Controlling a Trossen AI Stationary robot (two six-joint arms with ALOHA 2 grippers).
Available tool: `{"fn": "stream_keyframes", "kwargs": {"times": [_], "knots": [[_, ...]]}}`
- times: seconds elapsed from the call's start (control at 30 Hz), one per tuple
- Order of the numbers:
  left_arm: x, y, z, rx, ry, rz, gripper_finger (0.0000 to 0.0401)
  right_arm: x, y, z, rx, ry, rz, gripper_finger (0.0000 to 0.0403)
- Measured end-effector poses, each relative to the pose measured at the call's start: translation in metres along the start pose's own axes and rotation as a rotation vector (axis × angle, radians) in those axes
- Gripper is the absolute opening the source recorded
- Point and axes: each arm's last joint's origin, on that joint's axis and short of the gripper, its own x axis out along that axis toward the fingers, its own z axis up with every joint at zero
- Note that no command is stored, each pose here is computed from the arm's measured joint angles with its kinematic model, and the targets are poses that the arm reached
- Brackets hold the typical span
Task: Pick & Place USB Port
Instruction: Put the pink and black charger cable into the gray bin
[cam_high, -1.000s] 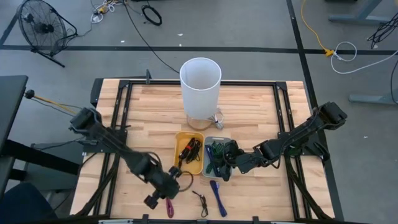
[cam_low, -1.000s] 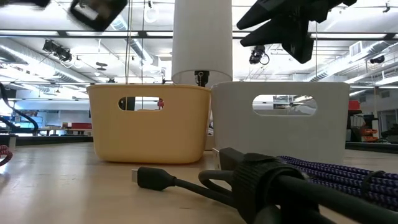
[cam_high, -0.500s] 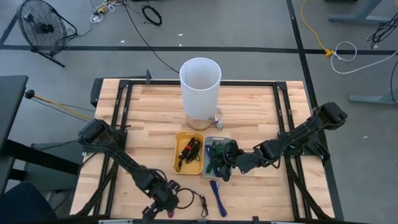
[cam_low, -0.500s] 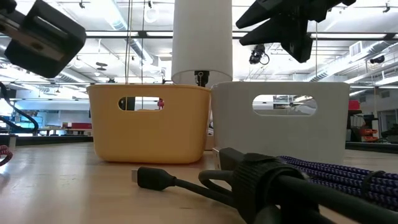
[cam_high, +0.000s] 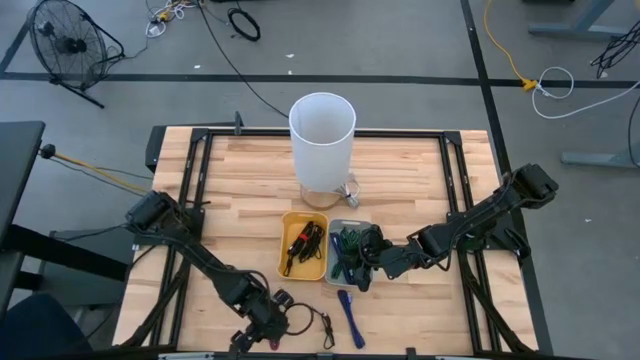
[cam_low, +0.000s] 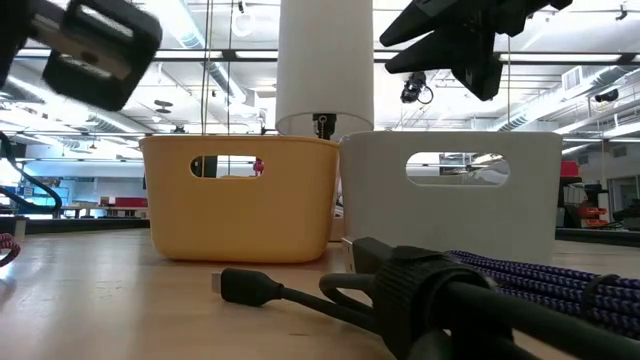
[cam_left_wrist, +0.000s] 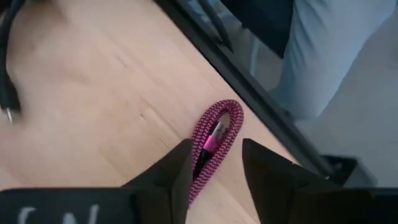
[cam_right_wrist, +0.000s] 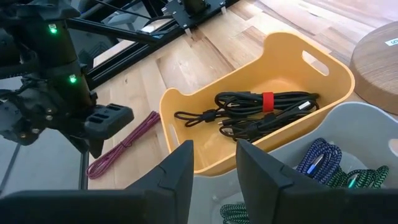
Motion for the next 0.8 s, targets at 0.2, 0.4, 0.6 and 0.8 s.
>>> {"fn": "stream_keyframes", "kwargs": {"times": [0.2,0.4,0.6,0.8], "knots": [[0.004,-0.008,-0.004,0.231,0.050,0.098,0.0162,0.000,0.000,0.000,-0.004,0.000,0.000,0.0119],[0.006,-0.005,-0.015,0.276,0.165,0.178,0.0162,0.000,0.000,0.000,-0.005,0.000,0.001,0.0119],[0.026,0.000,-0.021,0.290,0.217,0.164,0.0163,0.000,0.000,0.000,-0.009,0.000,0.004,0.0119],[0.034,0.003,-0.026,0.273,0.248,0.145,0.0139,0.000,0.001,0.001,-0.013,-0.007,0.010,0.0119]]}}
